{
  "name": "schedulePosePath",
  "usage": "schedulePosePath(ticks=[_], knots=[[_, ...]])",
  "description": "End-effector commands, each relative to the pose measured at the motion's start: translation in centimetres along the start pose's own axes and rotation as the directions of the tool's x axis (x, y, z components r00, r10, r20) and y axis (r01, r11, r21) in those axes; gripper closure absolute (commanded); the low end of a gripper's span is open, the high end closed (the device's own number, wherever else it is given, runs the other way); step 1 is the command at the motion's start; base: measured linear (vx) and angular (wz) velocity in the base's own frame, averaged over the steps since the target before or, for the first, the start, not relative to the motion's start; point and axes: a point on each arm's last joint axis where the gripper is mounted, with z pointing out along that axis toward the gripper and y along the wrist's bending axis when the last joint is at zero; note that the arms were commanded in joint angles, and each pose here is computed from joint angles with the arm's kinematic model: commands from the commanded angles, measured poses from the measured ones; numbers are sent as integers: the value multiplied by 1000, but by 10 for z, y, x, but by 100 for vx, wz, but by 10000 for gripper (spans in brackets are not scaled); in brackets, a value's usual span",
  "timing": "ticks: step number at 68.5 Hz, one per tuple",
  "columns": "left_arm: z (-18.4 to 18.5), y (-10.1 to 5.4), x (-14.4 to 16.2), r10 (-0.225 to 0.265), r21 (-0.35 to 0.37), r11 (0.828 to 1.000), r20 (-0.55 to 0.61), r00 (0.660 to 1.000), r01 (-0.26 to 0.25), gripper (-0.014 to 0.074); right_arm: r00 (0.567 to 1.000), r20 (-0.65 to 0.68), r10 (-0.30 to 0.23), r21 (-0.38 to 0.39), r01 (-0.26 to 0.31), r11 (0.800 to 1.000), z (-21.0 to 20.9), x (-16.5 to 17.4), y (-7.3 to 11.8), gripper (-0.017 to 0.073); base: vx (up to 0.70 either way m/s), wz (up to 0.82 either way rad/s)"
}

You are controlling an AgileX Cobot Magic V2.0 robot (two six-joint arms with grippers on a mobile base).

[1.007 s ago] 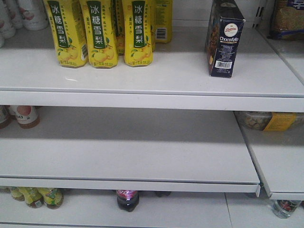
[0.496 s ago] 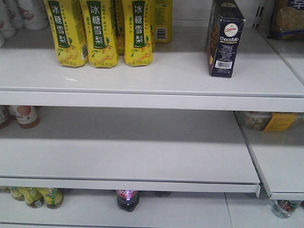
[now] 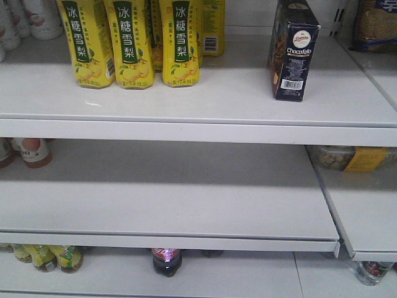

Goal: Left arm holds basket, right arm returns cookies

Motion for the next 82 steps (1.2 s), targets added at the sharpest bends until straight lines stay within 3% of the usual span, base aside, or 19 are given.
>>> schedulePosePath(ticks=[1, 9, 24, 44, 64, 82], knots=[[1, 0, -7, -16, -10, 1000, 103, 995, 17, 600, 997, 81, -14, 3, 14, 1000, -2, -13, -1, 566, 0, 0], [8, -2, 4, -42, -2, 999, 80, 996, 42, 600, 997, 81, -14, 3, 14, 1000, -2, -13, -1, 566, 0, 0], [19, -7, 26, -38, 8, 999, 18, 999, 38, 600, 997, 81, -14, 3, 14, 1000, -2, -13, -1, 566, 0, 0], [42, -20, 82, -48, 19, 999, -76, 996, 50, 600, 997, 81, -14, 3, 14, 1000, -2, -13, -1, 566, 0, 0], [55, -32, 133, -45, 49, 998, -42, 998, 47, 600, 997, 81, -14, 3, 14, 1000, -2, -13, -1, 566, 0, 0], [56, -34, 144, -46, 56, 997, -20, 999, 47, 600, 997, 81, -14, 3, 14, 1000, -2, -13, -1, 566, 0, 0]])
